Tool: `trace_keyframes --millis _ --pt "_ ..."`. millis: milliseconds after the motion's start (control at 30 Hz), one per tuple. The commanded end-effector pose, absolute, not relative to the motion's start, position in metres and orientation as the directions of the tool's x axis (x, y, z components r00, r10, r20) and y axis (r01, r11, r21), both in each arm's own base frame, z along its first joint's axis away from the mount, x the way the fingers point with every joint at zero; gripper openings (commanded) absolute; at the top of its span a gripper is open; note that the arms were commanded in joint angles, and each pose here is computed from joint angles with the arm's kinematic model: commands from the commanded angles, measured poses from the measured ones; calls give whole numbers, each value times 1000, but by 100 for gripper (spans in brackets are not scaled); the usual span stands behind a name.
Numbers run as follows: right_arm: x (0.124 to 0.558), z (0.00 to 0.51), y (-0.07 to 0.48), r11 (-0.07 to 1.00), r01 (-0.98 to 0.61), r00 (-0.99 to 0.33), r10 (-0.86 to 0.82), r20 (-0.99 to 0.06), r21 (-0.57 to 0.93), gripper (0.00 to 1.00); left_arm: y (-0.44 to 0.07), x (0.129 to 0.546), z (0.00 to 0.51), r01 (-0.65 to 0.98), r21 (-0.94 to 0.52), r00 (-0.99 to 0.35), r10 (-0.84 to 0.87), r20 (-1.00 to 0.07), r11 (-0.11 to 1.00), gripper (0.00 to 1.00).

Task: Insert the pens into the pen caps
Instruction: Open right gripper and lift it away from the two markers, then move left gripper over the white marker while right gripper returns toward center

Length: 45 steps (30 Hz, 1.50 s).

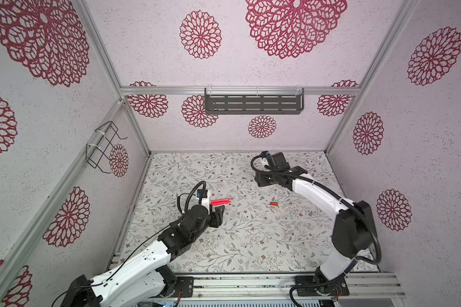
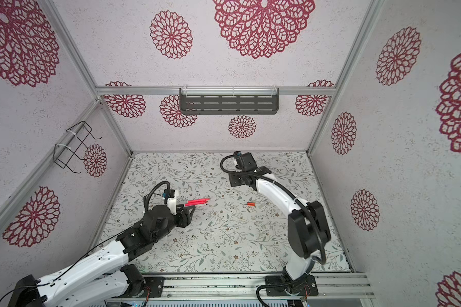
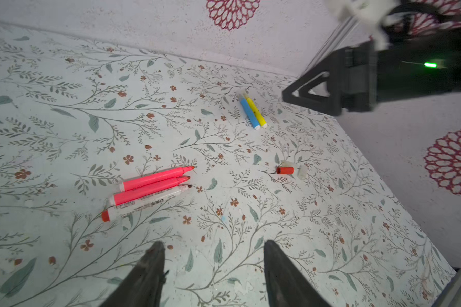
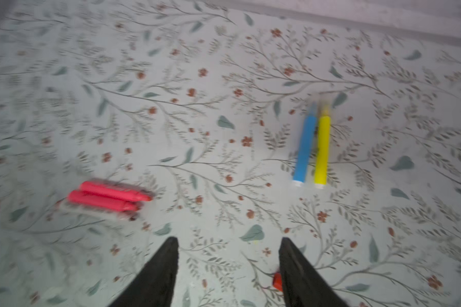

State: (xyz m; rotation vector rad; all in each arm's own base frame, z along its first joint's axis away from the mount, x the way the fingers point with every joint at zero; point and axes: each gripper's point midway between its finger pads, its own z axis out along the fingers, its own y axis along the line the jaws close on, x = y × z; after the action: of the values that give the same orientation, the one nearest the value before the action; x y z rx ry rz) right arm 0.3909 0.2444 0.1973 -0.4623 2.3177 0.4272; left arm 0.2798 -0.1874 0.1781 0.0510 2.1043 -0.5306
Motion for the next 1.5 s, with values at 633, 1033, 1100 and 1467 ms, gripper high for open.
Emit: trace_keyframes --millis 633,1033,1100,1467 --pt "245 196 222 675 -610 -570 -10 -822 415 75 -151 359 79 65 -315 -812 -133 -569 947 62" --pt "230 172 216 666 -571 -611 45 -790 479 75 -146 374 58 50 -347 -840 -148 -522 937 62" --pt "229 172 217 663 -572 -613 46 -789 483 75 -147 375 54 50 -349 -846 -146 -512 936 61" --pt "228 175 220 652 -575 -614 55 -787 494 74 -148 377 44 53 -334 -861 -127 -492 941 61"
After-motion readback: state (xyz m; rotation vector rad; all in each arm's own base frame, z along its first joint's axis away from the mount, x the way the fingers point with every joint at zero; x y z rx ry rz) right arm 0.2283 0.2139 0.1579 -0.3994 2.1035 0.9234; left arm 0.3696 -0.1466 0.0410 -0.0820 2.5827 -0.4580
